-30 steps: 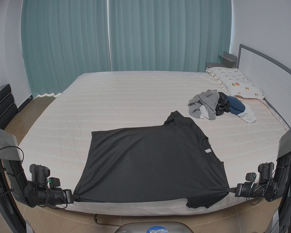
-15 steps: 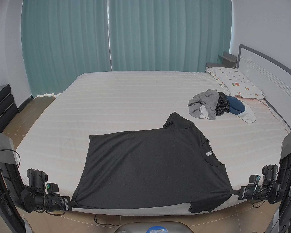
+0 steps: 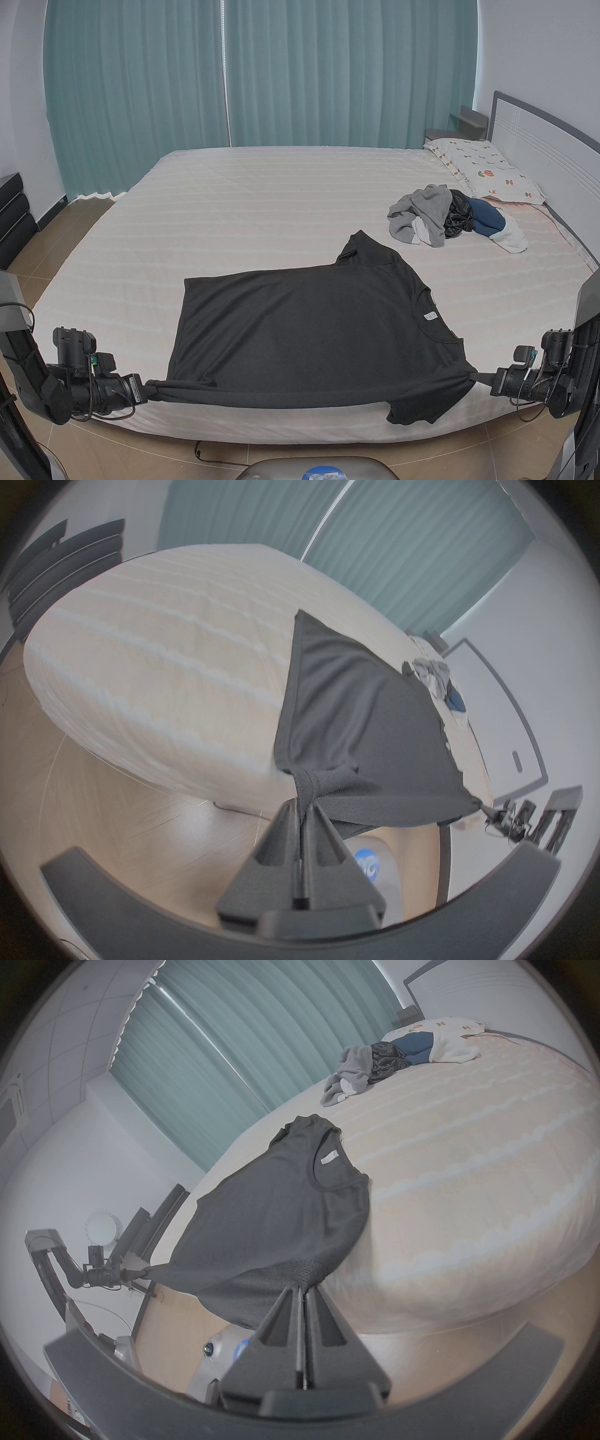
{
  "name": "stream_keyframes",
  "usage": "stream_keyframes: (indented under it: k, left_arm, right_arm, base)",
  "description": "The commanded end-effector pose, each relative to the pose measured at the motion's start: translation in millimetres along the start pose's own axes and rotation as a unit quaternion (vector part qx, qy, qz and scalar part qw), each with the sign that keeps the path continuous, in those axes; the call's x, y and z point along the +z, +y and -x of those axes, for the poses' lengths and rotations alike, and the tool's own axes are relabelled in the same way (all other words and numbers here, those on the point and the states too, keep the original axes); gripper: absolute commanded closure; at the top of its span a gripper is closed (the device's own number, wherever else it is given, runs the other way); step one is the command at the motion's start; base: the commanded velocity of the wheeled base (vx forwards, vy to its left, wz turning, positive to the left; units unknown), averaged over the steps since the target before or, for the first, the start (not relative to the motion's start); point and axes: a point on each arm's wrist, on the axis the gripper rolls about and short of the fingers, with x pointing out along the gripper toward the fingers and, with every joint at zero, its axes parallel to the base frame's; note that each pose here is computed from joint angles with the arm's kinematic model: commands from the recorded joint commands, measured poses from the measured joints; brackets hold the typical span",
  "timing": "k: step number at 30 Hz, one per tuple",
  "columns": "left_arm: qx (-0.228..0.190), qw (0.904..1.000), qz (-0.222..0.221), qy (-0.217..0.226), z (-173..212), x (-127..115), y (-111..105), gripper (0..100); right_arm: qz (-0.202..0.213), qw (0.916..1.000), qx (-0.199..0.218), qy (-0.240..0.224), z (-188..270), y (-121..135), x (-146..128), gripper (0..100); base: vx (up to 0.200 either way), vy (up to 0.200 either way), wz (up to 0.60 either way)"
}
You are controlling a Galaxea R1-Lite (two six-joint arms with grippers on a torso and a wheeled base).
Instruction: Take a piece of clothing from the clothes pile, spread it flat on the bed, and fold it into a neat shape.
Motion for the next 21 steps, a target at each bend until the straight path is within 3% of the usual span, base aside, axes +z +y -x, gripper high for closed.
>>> stream_keyframes:
  k: [1, 7, 21]
  left_arm:
    - [-0.006, 0.9991, 0.014, -0.040, -7.2, 20.0, -11.4, 100]
    - [-0.004, 0.9973, 0.057, -0.047, -14.3, 35.1, -20.8, 100]
    - [-0.004, 0.9909, 0.131, -0.031, -20.3, 67.4, -39.4, 100]
  right_arm:
    - [0.017, 0.9994, 0.018, -0.024, -13.0, 2.2, 14.6, 100]
    - [0.004, 0.9975, 0.041, -0.057, -26.4, 7.5, 37.7, 100]
    - [-0.019, 0.9966, 0.050, -0.062, -36.5, 16.2, 85.5, 100]
  base:
    - [0.000, 0.000, 0.00]
    - [0.000, 0.000, 0.00]
    - [0.000, 0.000, 0.00]
